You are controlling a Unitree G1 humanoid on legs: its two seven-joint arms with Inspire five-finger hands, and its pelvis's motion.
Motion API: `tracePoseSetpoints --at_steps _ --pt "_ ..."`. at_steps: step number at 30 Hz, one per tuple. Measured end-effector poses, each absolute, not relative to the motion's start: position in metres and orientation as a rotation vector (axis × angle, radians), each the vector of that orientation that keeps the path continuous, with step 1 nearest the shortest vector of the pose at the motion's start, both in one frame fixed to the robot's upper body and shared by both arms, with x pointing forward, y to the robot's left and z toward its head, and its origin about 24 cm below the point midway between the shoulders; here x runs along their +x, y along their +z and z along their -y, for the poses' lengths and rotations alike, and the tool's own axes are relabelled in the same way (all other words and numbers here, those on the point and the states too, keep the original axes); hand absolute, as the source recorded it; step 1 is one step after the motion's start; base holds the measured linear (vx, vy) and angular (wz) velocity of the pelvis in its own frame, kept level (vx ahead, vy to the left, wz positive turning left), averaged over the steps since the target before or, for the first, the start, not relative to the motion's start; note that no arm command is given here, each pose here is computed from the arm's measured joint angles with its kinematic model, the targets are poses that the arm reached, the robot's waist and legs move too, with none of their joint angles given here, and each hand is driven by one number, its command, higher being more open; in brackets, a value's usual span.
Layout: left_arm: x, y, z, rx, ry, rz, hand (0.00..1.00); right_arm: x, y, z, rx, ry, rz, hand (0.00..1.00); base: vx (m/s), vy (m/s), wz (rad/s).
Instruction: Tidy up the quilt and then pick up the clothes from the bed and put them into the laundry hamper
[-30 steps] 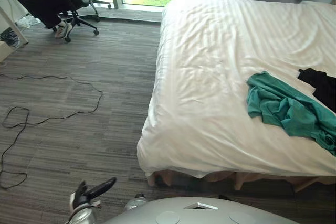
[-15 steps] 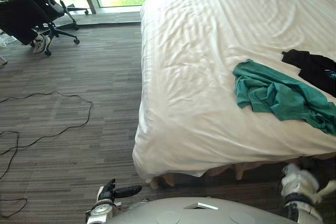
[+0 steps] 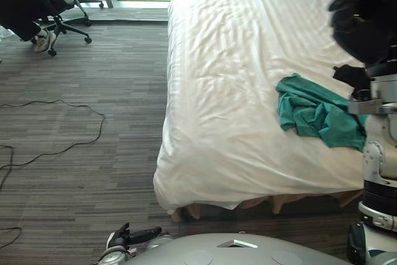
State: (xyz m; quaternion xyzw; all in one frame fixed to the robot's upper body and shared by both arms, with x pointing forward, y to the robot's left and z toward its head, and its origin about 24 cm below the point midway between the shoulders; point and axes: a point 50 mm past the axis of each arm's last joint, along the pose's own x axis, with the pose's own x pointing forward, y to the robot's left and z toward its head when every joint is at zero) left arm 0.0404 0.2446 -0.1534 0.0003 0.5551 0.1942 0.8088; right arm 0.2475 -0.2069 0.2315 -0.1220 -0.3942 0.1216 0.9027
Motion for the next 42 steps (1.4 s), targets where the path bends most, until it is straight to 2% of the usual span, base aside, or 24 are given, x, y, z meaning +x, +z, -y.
tracePoseSetpoints --at_steps 3,4,6,10,13,14,17,19,22,26,31,37,42 --pt "0.051 -0.150 -0.248 -0.033 0.451 -1.107 1.00 0.259 0.208 0.152 -0.132 0.501 0.692 0.00 -0.05 0.006 0.09" --pt "0.054 -0.150 -0.248 -0.032 0.448 -1.095 1.00 0.262 0.201 0.143 -0.109 0.545 0.646 0.00 -0.09 -0.008 0.15" --pt "0.062 -0.148 -0.247 -0.044 0.415 -1.058 1.00 0.279 0.169 0.109 -0.034 0.686 0.418 0.00 -0.09 0.001 0.26" --pt "0.062 -0.150 -0.240 -0.055 0.336 -1.041 1.00 0.309 0.117 0.093 0.034 0.662 0.079 0.00 -0.06 0.004 0.38" --pt "0.062 -0.151 -0.236 -0.063 0.319 -1.049 1.00 0.323 0.101 0.094 0.049 0.563 -0.018 0.00 -0.06 -0.008 0.45" --pt "0.064 -0.151 -0.236 -0.066 0.316 -1.044 1.00 0.326 0.103 0.094 0.047 0.542 -0.017 0.00 -0.13 -0.032 0.55" --pt "0.100 -0.145 -0.231 -0.076 0.275 -0.965 1.00 0.342 0.134 0.093 0.045 0.481 0.087 0.00 -0.16 -0.018 0.28" --pt "0.142 -0.133 -0.224 -0.054 0.207 -0.880 1.00 0.352 0.163 0.094 0.070 0.426 0.200 0.00 -0.15 -0.032 0.20" --pt "0.180 -0.117 -0.213 -0.027 0.147 -0.790 1.00 0.362 0.177 0.093 0.098 0.372 0.233 0.00 -0.10 -0.020 0.09" --pt "0.222 -0.097 -0.182 -0.068 0.070 -0.683 1.00 0.375 0.178 0.114 0.126 0.255 0.225 0.00 -0.07 0.012 0.03" --pt "0.235 -0.094 -0.171 -0.034 0.079 -0.721 1.00 0.366 0.176 0.107 0.104 0.310 0.320 0.00 -0.03 0.012 -0.08" --pt "0.239 -0.096 -0.169 -0.069 0.097 -0.766 1.00 0.342 0.144 0.090 0.005 0.408 0.364 0.00 0.01 0.007 -0.10" --pt "0.236 -0.098 -0.165 -0.039 0.067 -0.782 1.00 0.319 0.106 0.080 -0.017 0.522 0.317 0.00 0.09 0.001 -0.11"
